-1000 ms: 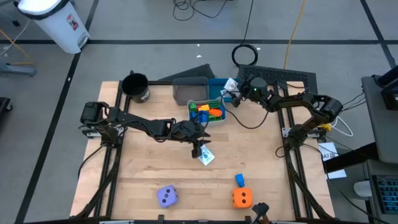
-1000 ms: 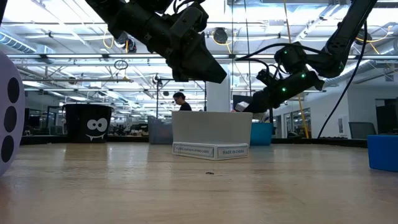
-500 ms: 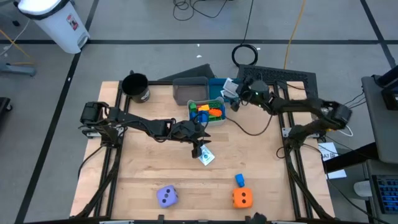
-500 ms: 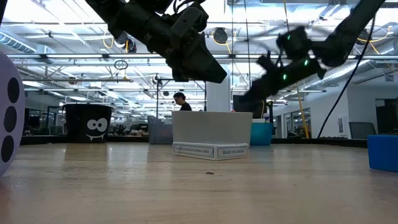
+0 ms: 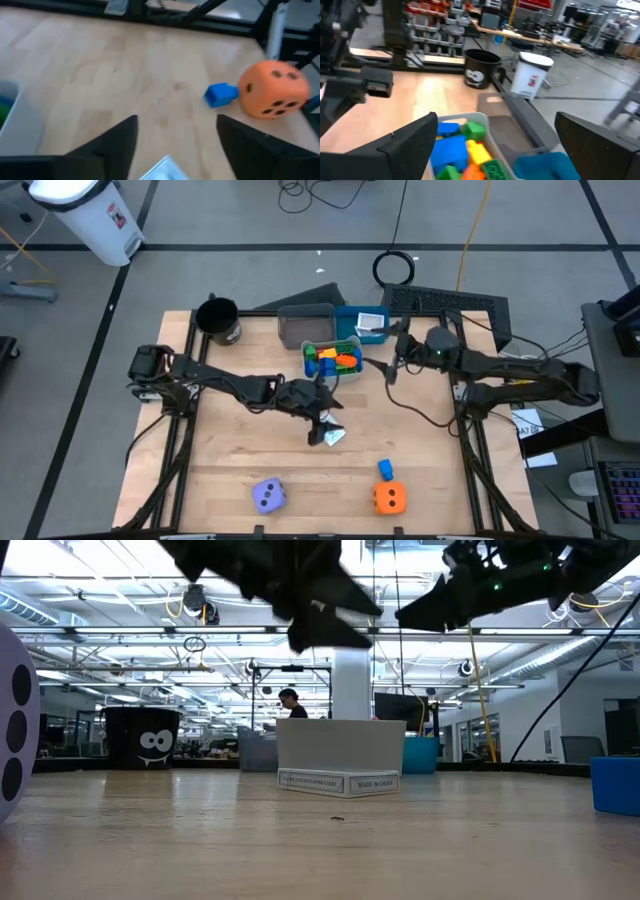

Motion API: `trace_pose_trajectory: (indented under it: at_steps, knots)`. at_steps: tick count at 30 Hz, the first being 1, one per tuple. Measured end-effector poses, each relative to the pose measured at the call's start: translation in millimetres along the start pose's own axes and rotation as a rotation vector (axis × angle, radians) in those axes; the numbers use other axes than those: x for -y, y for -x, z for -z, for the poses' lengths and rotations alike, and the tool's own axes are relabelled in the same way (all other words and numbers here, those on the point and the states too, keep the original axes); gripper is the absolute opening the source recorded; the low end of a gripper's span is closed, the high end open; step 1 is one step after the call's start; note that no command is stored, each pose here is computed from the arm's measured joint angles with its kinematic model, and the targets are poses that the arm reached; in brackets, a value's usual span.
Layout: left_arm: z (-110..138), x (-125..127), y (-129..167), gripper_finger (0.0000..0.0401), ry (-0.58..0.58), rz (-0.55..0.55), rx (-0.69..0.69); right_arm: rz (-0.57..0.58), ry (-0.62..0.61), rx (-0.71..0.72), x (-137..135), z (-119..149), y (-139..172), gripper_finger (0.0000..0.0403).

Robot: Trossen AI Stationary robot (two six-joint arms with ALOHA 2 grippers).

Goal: Pick & Place Toys
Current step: Put the blue deck of cards into the blue bin

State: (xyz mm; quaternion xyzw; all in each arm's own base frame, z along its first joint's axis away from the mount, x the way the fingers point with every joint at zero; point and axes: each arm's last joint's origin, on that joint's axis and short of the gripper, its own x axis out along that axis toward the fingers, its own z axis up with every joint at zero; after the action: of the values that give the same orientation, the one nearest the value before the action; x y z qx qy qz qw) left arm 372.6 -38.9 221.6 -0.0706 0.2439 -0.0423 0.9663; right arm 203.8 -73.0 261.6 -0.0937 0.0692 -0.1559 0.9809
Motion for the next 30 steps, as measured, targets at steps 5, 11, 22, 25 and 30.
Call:
trace_pose_trajectory:
  at_steps: [5,11,22,25,30]
  knots:
    - [-24,22,-1,0.0355,-0.083,0.036,-0.034,-0.010,-0.007,-0.002,-11,-3,3,0.0393]
    - [-11,31,-22,0.0395,-0.355,0.045,-0.224,-0.033,-0.003,-0.008,-20,-4,3,0.0393]
    - [60,11,-72,0.0397,-0.491,0.021,-0.529,-0.088,0.008,-0.062,-30,0,5,0.0393]
    - [69,6,-74,0.0397,-0.459,0.064,-0.593,-0.091,0.009,-0.078,-30,2,5,0.0393]
    - [71,2,-77,0.0397,-0.418,0.074,-0.597,-0.094,0.011,-0.095,-31,4,5,0.0393]
